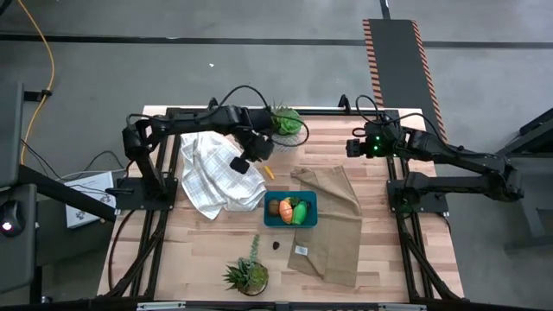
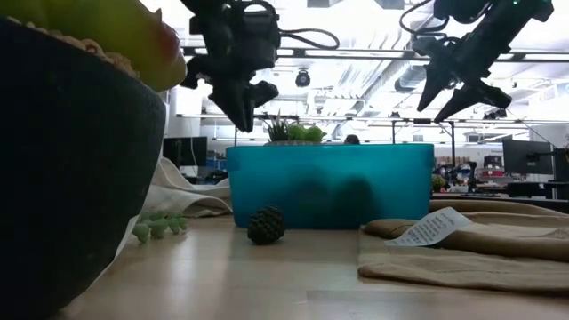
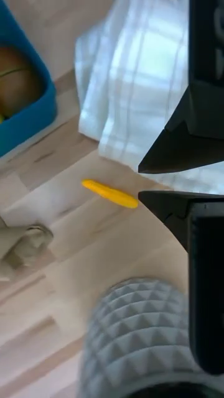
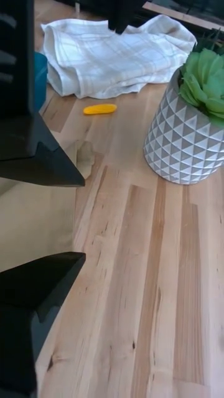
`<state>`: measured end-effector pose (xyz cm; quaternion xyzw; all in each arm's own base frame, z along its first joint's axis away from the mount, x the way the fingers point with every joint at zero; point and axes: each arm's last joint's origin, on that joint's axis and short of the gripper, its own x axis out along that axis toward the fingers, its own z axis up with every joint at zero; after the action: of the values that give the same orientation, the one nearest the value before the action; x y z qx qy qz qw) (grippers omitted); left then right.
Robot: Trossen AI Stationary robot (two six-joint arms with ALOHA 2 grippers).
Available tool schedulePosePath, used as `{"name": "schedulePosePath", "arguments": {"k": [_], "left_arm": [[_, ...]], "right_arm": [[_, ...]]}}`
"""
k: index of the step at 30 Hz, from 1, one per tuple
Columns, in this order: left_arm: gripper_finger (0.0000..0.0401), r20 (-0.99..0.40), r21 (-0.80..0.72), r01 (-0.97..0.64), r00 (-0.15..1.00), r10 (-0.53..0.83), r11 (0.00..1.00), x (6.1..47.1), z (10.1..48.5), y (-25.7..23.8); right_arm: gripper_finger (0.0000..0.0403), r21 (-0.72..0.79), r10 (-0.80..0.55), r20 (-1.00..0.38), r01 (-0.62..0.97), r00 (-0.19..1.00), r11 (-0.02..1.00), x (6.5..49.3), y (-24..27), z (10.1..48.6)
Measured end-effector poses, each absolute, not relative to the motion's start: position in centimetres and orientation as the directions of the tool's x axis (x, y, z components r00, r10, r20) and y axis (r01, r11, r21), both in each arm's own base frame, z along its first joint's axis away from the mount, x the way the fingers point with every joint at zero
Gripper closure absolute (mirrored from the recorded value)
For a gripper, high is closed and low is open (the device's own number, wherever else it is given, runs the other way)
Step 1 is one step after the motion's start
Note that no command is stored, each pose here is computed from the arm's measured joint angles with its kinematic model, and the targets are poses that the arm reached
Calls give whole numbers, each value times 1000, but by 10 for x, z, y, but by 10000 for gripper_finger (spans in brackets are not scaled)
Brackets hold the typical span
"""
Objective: Pick and placing Produce into tupperware
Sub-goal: Put the yellow corn into the blue bin
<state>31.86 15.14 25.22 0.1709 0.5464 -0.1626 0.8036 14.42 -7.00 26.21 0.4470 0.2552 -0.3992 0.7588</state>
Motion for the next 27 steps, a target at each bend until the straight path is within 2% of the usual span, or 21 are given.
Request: {"name": "schedulePosePath", "arguments": {"k": [4, 9, 12, 20, 27], "left_arm": [[354, -927, 145, 525, 368, -71, 839, 323, 243, 146], [353, -922, 158, 534, 381, -69, 831, 329, 235, 144], [332, -926, 144, 535, 369, -77, 832, 331, 231, 142], [247, -929, 182, 508, 369, -21, 842, 339, 224, 142], [241, -930, 184, 512, 368, -21, 839, 340, 221, 143]], "right_arm": [[229, 474, -377, -745, 834, 551, 282, 144, -70, 262], [229, 474, -377, -745, 834, 551, 282, 144, -70, 262], [229, 472, -377, -745, 834, 551, 286, 144, -70, 262], [229, 468, -377, -744, 834, 551, 293, 144, -70, 262], [229, 466, -377, -744, 833, 552, 299, 144, -70, 262]]}}
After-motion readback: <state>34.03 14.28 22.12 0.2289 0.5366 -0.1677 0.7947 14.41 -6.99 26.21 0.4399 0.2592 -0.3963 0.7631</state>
